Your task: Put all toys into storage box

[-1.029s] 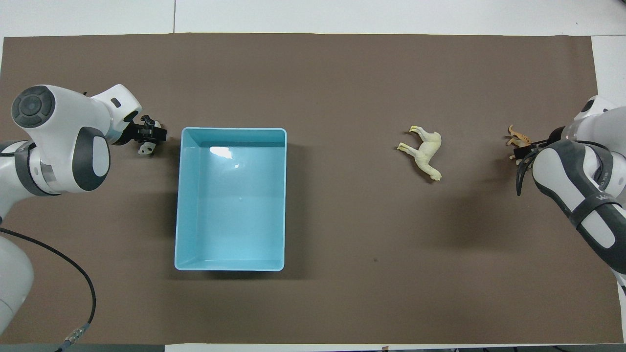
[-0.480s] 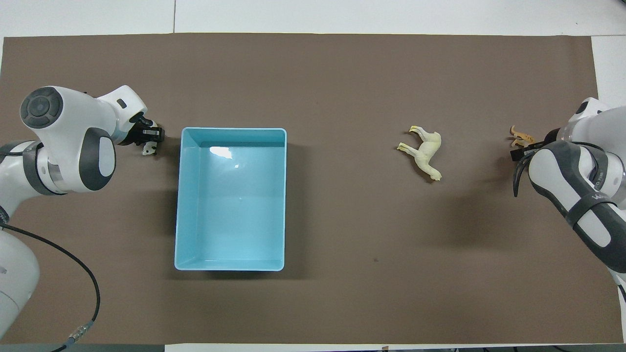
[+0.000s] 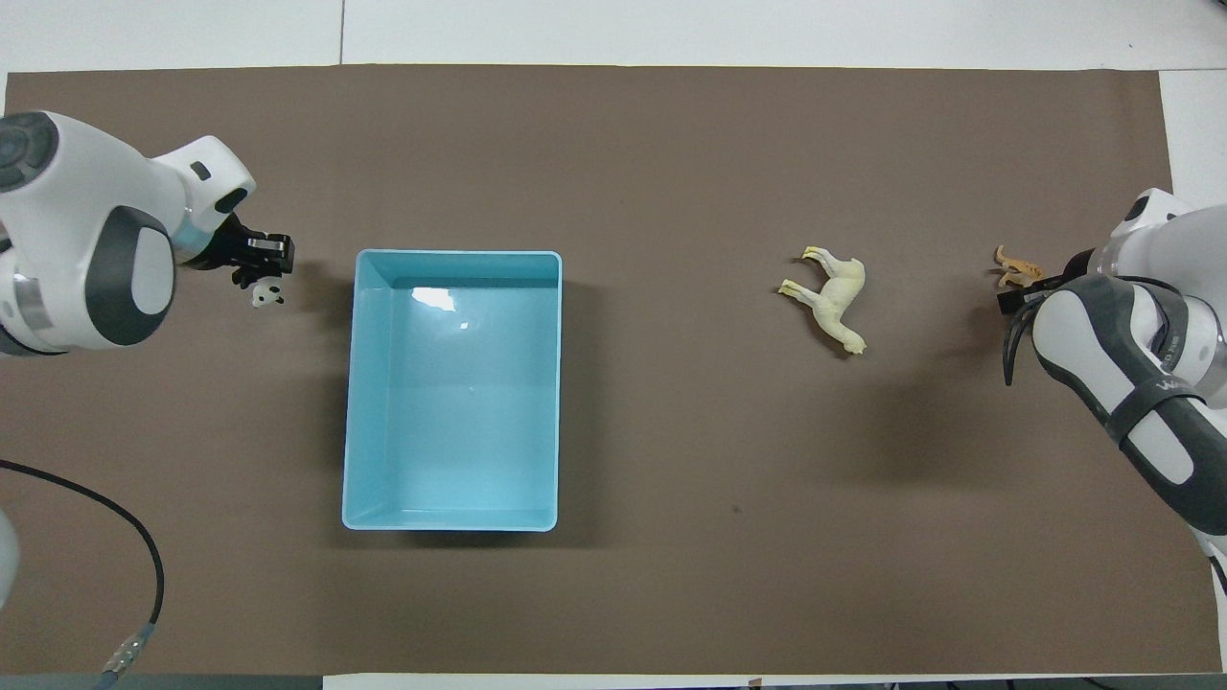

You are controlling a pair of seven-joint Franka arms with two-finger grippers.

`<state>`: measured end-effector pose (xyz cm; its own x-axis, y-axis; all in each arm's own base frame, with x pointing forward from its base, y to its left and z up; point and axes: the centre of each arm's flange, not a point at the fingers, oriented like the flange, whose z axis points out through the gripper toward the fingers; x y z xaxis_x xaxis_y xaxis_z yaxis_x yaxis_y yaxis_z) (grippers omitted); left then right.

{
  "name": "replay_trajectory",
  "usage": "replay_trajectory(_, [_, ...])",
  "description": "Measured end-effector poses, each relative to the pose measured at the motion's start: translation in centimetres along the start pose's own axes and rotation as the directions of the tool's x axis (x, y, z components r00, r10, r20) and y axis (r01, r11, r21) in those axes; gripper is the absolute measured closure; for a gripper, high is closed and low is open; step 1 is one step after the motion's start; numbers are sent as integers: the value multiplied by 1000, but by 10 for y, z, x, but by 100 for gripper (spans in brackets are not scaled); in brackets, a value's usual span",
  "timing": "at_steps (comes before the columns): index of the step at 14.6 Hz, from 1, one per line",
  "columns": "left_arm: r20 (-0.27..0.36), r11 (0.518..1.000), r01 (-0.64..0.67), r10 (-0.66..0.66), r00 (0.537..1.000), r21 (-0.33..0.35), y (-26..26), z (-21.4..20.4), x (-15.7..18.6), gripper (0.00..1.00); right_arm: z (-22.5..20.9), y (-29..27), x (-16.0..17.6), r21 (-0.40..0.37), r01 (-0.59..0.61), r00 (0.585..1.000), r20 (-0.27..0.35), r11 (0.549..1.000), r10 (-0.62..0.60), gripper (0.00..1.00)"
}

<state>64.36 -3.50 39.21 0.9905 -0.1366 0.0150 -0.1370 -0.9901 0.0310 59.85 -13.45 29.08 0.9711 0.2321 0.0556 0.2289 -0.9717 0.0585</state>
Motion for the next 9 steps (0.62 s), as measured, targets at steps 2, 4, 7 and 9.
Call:
replay_trajectory(2, [10, 999, 40, -39, 999, -4, 15, -75, -12, 60, -16, -7, 12, 10, 3, 1000, 13, 1000, -3, 63])
replay_trajectory(4, [9, 997, 81, -81, 997, -5, 56, -132, -36, 60, -48, -6, 22, 19, -7, 1000, 30, 1000, 6, 63])
replay_trajectory(7, [20, 991, 131, -131, 991, 1, 154, -165, -72, 60, -113, -4, 19, 33, -9, 999, 52, 999, 7, 63])
replay_trajectory(9, [38, 991, 137, -137, 990, 11, 209, -150, -91, 60, -157, -5, 12, 47, -9, 998, 68, 999, 6, 63])
